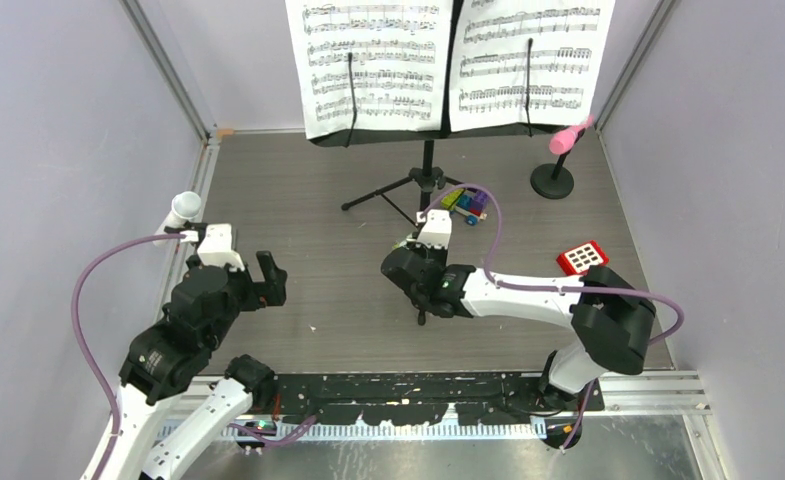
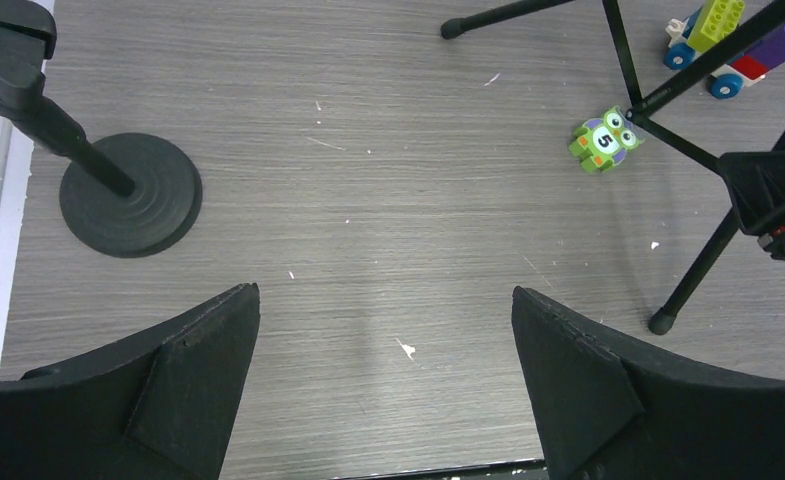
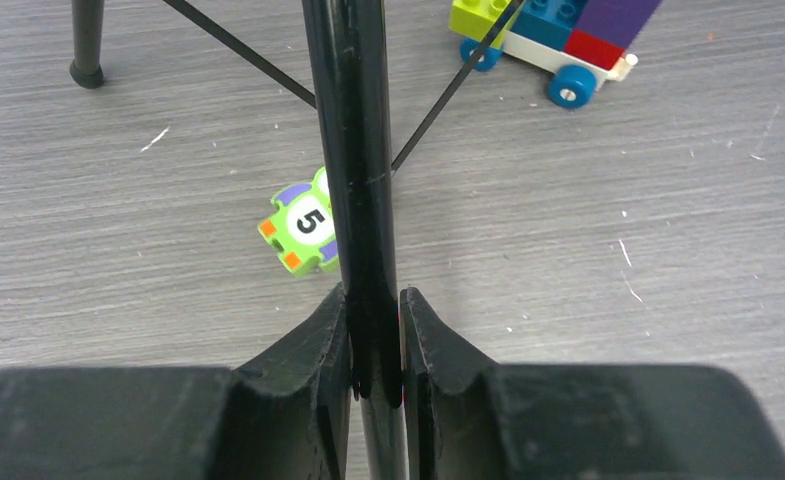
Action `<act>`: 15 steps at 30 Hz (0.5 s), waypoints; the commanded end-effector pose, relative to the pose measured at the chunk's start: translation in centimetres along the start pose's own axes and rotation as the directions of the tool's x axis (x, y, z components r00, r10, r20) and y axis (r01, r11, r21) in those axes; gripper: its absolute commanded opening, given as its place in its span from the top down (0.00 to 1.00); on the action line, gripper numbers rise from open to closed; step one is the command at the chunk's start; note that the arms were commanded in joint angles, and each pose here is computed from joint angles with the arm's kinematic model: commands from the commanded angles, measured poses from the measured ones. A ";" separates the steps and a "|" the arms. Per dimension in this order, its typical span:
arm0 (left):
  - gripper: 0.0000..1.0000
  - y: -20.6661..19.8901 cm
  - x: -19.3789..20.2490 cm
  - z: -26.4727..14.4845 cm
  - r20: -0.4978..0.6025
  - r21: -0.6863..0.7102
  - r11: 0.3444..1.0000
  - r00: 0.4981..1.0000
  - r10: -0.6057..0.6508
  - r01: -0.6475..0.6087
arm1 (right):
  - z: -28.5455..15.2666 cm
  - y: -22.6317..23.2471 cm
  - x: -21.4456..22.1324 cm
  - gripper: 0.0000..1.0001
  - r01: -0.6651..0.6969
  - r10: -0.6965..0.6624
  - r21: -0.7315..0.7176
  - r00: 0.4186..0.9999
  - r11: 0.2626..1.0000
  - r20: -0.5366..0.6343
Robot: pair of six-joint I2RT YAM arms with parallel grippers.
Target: Pack up the instrument practice props
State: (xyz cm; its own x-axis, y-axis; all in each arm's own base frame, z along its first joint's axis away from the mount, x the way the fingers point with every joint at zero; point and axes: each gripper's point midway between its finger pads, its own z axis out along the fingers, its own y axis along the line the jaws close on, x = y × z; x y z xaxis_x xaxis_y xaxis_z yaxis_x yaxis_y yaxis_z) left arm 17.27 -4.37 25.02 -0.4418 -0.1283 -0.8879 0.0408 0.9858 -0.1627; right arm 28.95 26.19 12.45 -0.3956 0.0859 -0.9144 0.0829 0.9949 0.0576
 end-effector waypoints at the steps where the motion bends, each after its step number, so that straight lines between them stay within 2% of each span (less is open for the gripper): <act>1: 0.02 0.2 -0.4 -0.1 0.025 -0.008 1.000 1.000 0.001 -0.001 | -1.6 -3.4 2.2 0.99 0.044 -0.042 0.092 0.999 0.995 -0.025; 6: 0.02 0.2 -0.5 -0.1 0.027 -0.008 1.000 1.000 0.000 0.000 | -2.3 -3.0 2.2 0.99 0.044 -0.043 0.077 0.999 0.996 -0.020; 8: 0.02 0.3 -0.4 -0.1 0.028 -0.008 1.000 1.000 -0.001 0.001 | -2.3 -2.9 2.1 0.95 0.046 -0.045 0.072 0.999 0.996 -0.018; 10: 0.01 0.3 -0.4 -0.2 0.031 -0.010 1.000 1.000 -0.002 0.003 | -2.4 -2.8 1.9 0.79 0.049 -0.049 0.066 0.999 0.997 -0.014; 13: 0.01 0.4 -0.5 -0.2 0.034 -0.009 1.000 0.999 -0.004 0.004 | -2.7 -2.9 1.1 0.44 0.049 -0.049 0.058 0.999 0.997 -0.003; 15: 0.01 0.2 -0.5 -0.2 0.035 -0.001 1.000 0.999 -0.003 0.003 | -3.1 -2.7 0.1 0.37 0.052 -0.052 0.034 0.999 0.998 0.005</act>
State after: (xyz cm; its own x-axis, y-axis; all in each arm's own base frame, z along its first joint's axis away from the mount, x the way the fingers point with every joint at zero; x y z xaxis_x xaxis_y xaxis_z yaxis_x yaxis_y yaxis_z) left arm 17.16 -4.24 25.07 -0.4345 -0.1320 -0.8909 0.0390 0.9855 -0.1650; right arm 26.23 24.50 11.45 -0.4170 0.0357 -0.9082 0.1012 0.9948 -0.0073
